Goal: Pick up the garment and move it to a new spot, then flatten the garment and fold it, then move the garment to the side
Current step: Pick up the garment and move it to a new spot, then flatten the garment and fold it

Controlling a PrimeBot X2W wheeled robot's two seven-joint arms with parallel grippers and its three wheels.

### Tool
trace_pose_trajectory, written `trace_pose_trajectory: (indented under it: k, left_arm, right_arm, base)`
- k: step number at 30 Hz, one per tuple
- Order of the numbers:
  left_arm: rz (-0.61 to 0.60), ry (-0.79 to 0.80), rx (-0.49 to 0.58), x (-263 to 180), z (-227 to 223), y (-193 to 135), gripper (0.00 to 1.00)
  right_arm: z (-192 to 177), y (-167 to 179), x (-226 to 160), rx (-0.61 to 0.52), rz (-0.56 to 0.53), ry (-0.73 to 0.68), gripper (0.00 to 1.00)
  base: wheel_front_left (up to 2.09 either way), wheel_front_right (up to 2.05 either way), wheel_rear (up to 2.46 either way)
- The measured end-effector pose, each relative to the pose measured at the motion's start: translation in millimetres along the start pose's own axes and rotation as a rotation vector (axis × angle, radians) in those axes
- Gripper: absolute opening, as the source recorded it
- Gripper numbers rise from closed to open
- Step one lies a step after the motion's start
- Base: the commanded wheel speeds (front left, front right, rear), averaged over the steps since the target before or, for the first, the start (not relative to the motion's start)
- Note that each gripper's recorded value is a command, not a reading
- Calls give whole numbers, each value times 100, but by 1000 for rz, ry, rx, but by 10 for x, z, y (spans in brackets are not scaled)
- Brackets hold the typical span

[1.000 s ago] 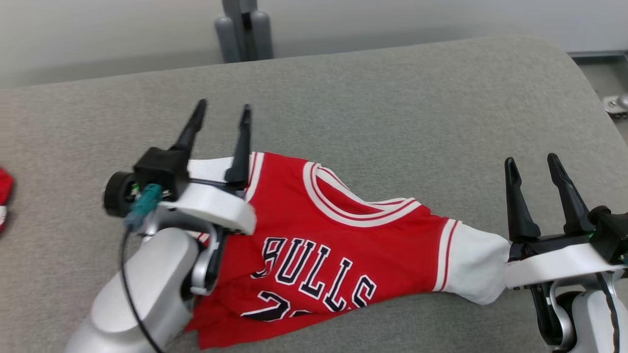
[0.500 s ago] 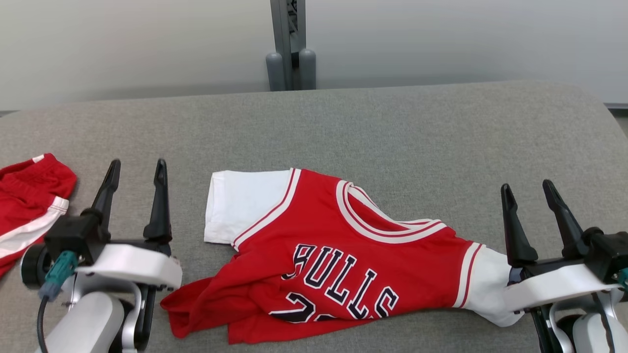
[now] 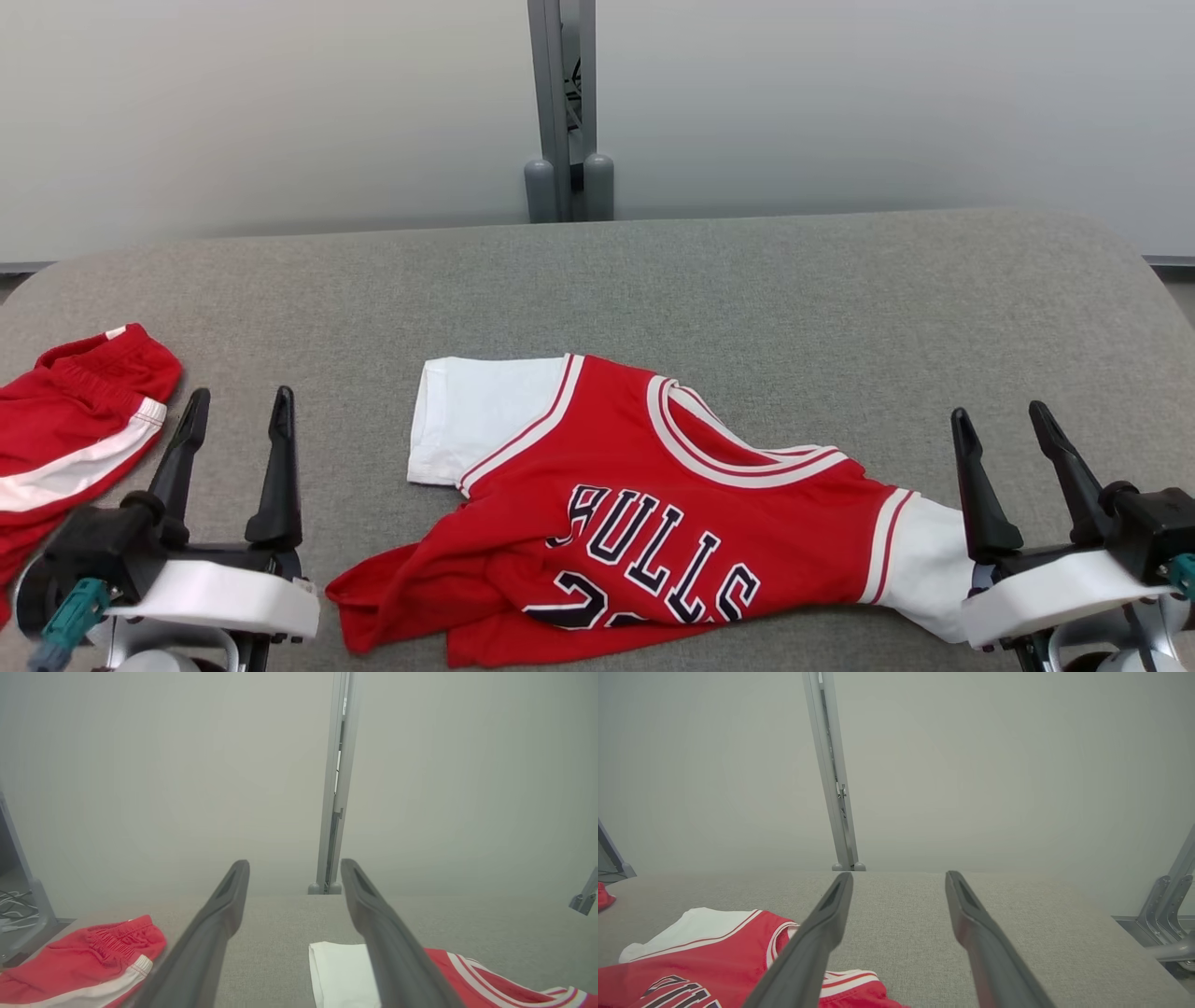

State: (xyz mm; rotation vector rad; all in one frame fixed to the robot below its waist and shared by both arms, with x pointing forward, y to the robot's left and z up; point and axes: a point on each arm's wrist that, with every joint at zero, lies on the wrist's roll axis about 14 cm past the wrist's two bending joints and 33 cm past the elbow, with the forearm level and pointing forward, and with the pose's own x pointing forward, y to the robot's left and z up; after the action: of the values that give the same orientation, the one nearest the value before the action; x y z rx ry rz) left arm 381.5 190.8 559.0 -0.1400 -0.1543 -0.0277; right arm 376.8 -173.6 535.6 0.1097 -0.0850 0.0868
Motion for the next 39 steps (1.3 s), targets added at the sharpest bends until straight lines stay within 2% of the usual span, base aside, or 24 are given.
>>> trace_pose_trajectory:
  k: [17,39]
  left_arm:
    - [-16,83,-11,-393,-313,0,100]
    - [-22,127,-21,-429,-445,-50,100]
  right_arm:
    - [5,9,-244,-7,-4,19,100]
    - [8,21,-251,5,-2,19,100]
  base:
    - [0,0,0]
    - [0,0,0]
